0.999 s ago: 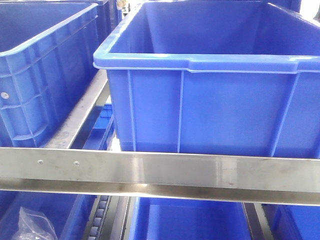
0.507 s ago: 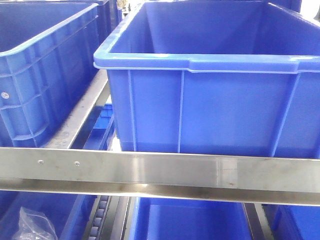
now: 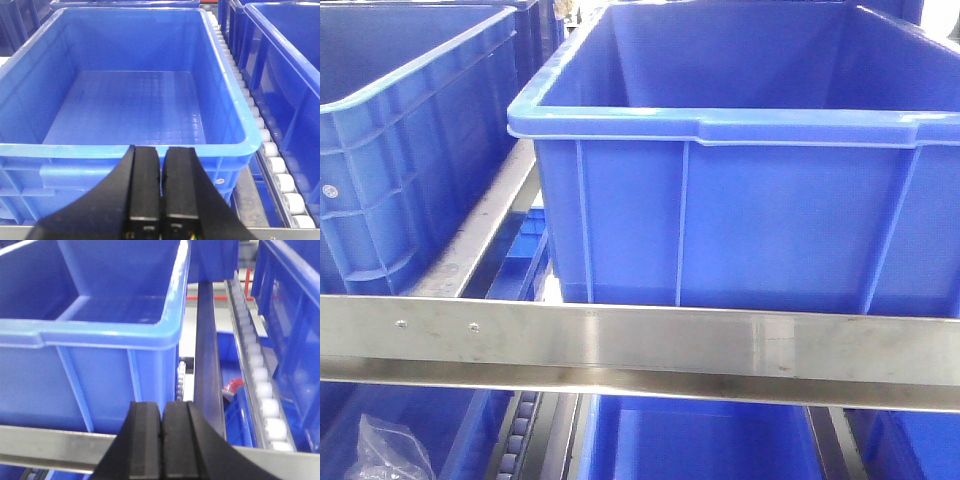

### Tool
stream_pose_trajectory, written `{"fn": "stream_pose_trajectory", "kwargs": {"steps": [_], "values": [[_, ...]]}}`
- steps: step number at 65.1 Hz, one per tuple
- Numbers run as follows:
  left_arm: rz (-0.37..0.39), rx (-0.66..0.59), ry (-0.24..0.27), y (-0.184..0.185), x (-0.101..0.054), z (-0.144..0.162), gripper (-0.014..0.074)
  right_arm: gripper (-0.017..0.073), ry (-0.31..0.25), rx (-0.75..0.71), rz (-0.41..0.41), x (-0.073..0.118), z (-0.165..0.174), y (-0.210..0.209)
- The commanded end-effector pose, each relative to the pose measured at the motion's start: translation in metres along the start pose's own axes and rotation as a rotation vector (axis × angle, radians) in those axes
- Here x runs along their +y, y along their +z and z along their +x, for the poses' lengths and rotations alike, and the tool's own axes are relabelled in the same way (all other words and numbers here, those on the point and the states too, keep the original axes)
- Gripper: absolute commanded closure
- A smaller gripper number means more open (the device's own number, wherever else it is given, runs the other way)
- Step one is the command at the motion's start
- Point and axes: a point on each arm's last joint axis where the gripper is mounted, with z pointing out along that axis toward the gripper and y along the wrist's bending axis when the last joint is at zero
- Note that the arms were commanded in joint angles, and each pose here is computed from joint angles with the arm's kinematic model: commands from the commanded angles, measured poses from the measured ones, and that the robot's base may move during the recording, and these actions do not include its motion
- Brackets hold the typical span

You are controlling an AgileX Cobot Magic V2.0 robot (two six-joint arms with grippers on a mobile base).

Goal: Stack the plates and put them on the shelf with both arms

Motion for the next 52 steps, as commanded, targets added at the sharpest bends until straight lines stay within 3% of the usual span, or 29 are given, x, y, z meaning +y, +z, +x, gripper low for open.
{"fn": "stream_pose_trajectory", "kwargs": {"steps": [1, 52], "values": [[-0.004, -0.110, -0.008, -0.0013, 0.0006, -0.0173, 0.0510, 0.0505, -0.013, -0.093, 0.009, -0.0007, -0.0074, -0.0018], [-0.006, -0.090, -0.006, 0.0001, 0.0006, -0.0086, 0.0510, 0.0505, -0.013, -0.094, 0.009, -0.0007, -0.0075, -0.0018]]}}
